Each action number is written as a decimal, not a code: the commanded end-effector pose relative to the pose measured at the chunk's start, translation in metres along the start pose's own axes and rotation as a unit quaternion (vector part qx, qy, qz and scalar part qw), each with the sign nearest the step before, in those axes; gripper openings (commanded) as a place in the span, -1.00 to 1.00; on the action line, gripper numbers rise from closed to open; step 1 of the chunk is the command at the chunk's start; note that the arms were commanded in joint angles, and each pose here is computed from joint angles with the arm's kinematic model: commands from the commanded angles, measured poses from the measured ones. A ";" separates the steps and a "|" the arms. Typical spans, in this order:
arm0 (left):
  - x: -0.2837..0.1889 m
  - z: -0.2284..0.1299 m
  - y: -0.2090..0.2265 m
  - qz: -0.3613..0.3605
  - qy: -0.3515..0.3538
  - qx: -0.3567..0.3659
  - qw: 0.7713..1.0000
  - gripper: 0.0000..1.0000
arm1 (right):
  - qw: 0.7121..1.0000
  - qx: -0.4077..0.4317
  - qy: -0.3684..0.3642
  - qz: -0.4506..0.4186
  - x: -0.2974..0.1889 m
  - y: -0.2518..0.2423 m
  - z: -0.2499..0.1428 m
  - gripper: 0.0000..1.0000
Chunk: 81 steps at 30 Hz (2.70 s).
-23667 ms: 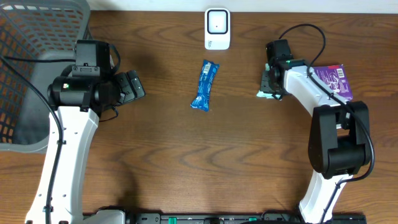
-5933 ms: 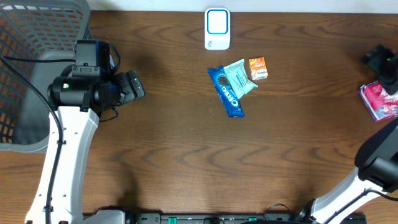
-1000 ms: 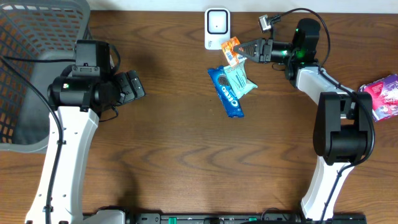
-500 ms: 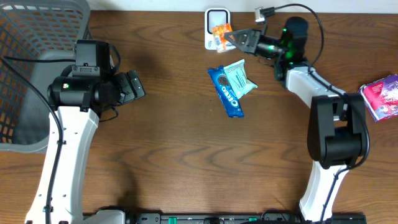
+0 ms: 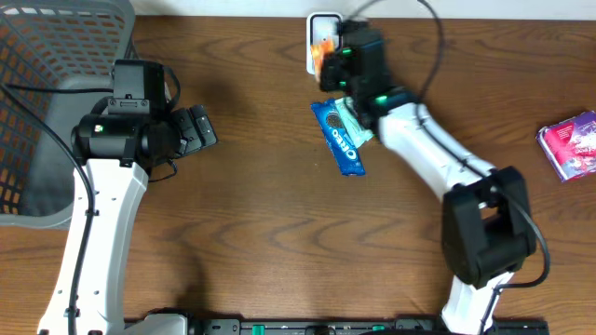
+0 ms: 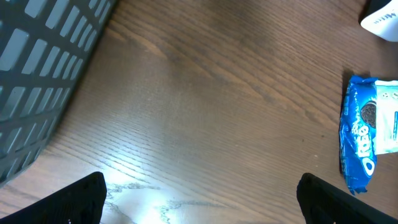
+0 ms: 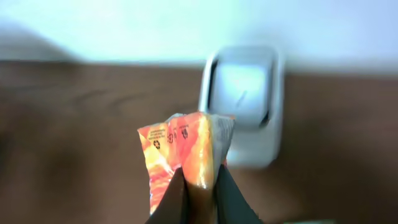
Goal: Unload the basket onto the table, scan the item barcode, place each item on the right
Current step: 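Carry the orange packet to the scanner and hold it under it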
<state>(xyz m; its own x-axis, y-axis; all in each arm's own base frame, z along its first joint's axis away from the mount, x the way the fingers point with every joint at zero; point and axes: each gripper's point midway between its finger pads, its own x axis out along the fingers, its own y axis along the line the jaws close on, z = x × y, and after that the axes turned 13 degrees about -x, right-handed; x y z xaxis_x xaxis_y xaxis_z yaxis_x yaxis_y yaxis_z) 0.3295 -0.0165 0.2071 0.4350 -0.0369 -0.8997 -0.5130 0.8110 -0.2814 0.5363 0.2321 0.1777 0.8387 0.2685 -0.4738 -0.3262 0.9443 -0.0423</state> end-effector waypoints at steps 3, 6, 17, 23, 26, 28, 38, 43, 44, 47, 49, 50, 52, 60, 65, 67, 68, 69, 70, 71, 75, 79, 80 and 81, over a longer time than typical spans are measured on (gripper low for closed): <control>0.000 0.003 0.002 0.005 -0.004 -0.002 1.000 0.96 | 0.942 -0.227 -0.052 -0.240 -0.025 -0.029 0.056 -0.98; 0.000 0.003 0.002 0.005 -0.004 -0.002 1.000 0.96 | 0.915 -0.291 -0.061 -0.273 -0.013 -0.029 0.059 -0.98; 0.000 0.003 0.002 0.005 -0.004 -0.002 1.000 0.96 | 0.874 -0.379 0.017 -0.305 0.051 -0.037 0.047 -0.98; 0.000 0.003 0.002 0.005 -0.004 -0.002 1.000 0.96 | 0.910 -0.339 0.004 -0.238 0.062 -0.024 0.058 -0.98; 0.000 0.003 0.002 0.005 -0.004 -0.002 1.000 0.96 | 0.909 -0.343 0.016 -0.235 0.063 -0.029 0.056 -0.98; 0.000 0.003 0.002 0.005 -0.004 -0.002 1.000 0.96 | 0.908 -0.348 0.031 -0.231 0.064 -0.033 0.049 -0.98; 0.000 0.003 0.002 0.005 -0.004 -0.002 1.000 0.96 | 0.925 -0.330 0.029 -0.184 0.074 -0.037 0.040 -0.98; 0.000 0.003 0.002 0.005 -0.004 -0.002 1.000 0.96 | 0.928 -0.320 0.036 -0.188 0.074 -0.047 0.037 -0.98; 0.000 0.003 0.002 0.005 -0.004 -0.002 1.000 0.96 | 0.930 -0.314 0.036 -0.189 0.074 -0.049 0.037 -0.98; 0.000 0.003 0.002 0.005 -0.004 -0.002 1.000 0.96 | 0.936 -0.296 0.031 -0.186 0.075 -0.051 0.037 -0.98; 0.000 0.003 0.002 0.005 -0.004 -0.002 1.000 0.96 | 0.942 -0.299 0.025 -0.154 0.079 -0.044 0.035 -0.98; 0.000 0.003 0.002 0.005 -0.004 -0.002 1.000 0.96 | 0.944 -0.300 0.021 -0.138 0.081 -0.039 0.035 -0.98; 0.000 0.003 0.002 0.005 -0.004 -0.002 1.000 0.96 | 0.945 -0.302 0.015 -0.125 0.083 -0.034 0.035 -0.98; 0.000 0.003 0.002 0.005 -0.004 -0.002 1.000 0.96 | 0.940 -0.309 0.027 -0.142 0.091 -0.043 0.024 -0.98; 0.000 0.003 0.002 0.005 -0.004 -0.002 1.000 0.96 | 0.937 -0.319 0.038 -0.139 0.096 -0.043 0.014 -0.98; 0.000 0.003 0.002 0.005 -0.004 -0.002 1.000 0.96 | 0.937 -0.318 0.038 -0.139 0.096 -0.043 0.015 -0.98; 0.000 0.003 0.002 0.005 -0.004 -0.002 1.000 0.96 | 0.937 -0.316 0.039 -0.143 0.096 -0.045 0.014 -0.98; 0.000 0.003 0.002 0.005 -0.004 -0.002 1.000 0.96 | 0.937 -0.311 0.041 -0.153 0.095 -0.049 0.015 -0.99; 0.000 0.003 0.002 0.005 -0.004 -0.002 1.000 0.96 | 0.936 -0.302 0.045 -0.177 0.091 -0.058 0.017 -0.98; 0.000 0.003 0.002 0.005 -0.004 -0.002 1.000 0.96 | 0.933 -0.299 0.048 -0.195 0.088 -0.065 0.019 -0.99; 0.000 0.003 0.002 0.005 -0.004 -0.002 1.000 0.96 | 0.917 -0.285 0.070 -0.272 0.073 -0.105 0.025 -0.98; 0.000 0.003 0.002 0.005 -0.004 -0.002 1.000 0.96 | 0.905 -0.274 0.120 -0.303 0.056 -0.152 0.016 -0.98; 0.000 0.003 0.002 0.005 -0.004 -0.002 1.000 0.96 | 0.903 -0.266 0.136 -0.308 0.051 -0.165 0.010 -0.98; 0.000 0.003 0.002 0.005 -0.004 -0.002 1.000 0.95 | 0.901 -0.254 0.152 -0.317 0.046 -0.180 0.004 -0.98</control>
<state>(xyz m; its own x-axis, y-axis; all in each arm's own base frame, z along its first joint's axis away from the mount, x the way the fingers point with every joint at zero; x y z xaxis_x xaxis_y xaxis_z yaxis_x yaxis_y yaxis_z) 0.3296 -0.0165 0.2070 0.4347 -0.0369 -0.8998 -0.5131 0.8110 -0.2812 0.6334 0.1281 0.1452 0.8312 -0.3099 -0.4616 -0.1780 0.6382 -0.7490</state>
